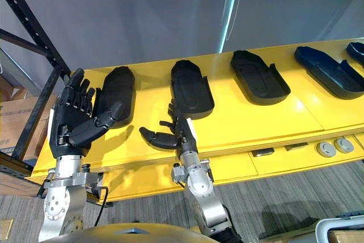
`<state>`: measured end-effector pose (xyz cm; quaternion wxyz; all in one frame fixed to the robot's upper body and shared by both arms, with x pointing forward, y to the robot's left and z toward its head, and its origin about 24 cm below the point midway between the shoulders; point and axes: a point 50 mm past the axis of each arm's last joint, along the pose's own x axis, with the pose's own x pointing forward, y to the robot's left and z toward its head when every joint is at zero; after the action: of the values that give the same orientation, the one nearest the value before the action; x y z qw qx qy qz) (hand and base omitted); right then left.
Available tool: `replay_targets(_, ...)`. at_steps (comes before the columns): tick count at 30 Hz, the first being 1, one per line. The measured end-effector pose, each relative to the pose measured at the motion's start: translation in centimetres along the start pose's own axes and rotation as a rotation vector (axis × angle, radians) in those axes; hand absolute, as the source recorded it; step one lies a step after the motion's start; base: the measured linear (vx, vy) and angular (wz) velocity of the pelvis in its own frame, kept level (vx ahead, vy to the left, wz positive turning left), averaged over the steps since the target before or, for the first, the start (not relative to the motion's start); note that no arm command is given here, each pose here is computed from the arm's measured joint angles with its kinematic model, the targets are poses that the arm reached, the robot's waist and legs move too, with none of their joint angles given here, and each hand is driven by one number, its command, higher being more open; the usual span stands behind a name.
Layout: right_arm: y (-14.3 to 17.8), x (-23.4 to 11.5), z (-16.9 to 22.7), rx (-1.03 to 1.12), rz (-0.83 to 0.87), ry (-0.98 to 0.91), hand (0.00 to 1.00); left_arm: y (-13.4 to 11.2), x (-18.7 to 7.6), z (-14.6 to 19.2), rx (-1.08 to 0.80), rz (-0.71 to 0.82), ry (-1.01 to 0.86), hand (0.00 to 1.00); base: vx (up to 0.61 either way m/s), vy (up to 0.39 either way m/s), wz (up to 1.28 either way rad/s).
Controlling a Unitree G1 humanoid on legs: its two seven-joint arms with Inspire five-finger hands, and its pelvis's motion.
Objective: Walk over and take three plastic housings, then place them on the shelf
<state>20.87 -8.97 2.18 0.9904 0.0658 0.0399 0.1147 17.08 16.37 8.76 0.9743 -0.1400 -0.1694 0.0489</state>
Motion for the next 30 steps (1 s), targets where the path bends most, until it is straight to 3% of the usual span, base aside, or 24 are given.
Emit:
replay_targets(8,0.7,0.3,1.9,-0.008,0.199,-0.166,1.0,0.4,0.5,0.4,0.009,0.054,-0.033,1.0,0.0,0.0,0.01)
replay_targets(12,-0.9,0.6,5.8,-0.036,0.143,-0.372,1.0,1.1,1.2,1.4,0.032,0.09,-0.102,1.0,-0.01,0.0,0.0)
replay_targets(17,-3.2,-0.3,10.1,-0.089,0.028,-0.599,1.0,1.7,1.4,3.1,0.206,0.134,-0.198,1.0,0.0,0.0,0.01)
replay_targets(21,-5.0,-0.8,10.9,-0.158,-0.133,-0.642,1.0,2.1,1.3,3.4,0.271,0.174,-0.219,1.0,0.0,0.001,0.02)
replay_targets(23,-6.6,-1.8,10.2,-0.199,-0.275,-0.617,1.0,2.6,1.0,3.4,0.413,0.223,-0.231,1.0,0.0,0.0,0.0)
replay_targets(25,-10.4,-4.9,7.7,-0.286,-0.651,-0.506,1.0,4.8,-0.6,2.7,0.626,0.411,-0.212,1.0,0.0,0.0,0.0)
replay_targets(30,-14.3,-9.1,3.2,-0.309,-1.046,-0.294,1.0,7.2,-3.2,0.6,0.726,0.645,-0.132,1.0,0.02,0.0,-0.05)
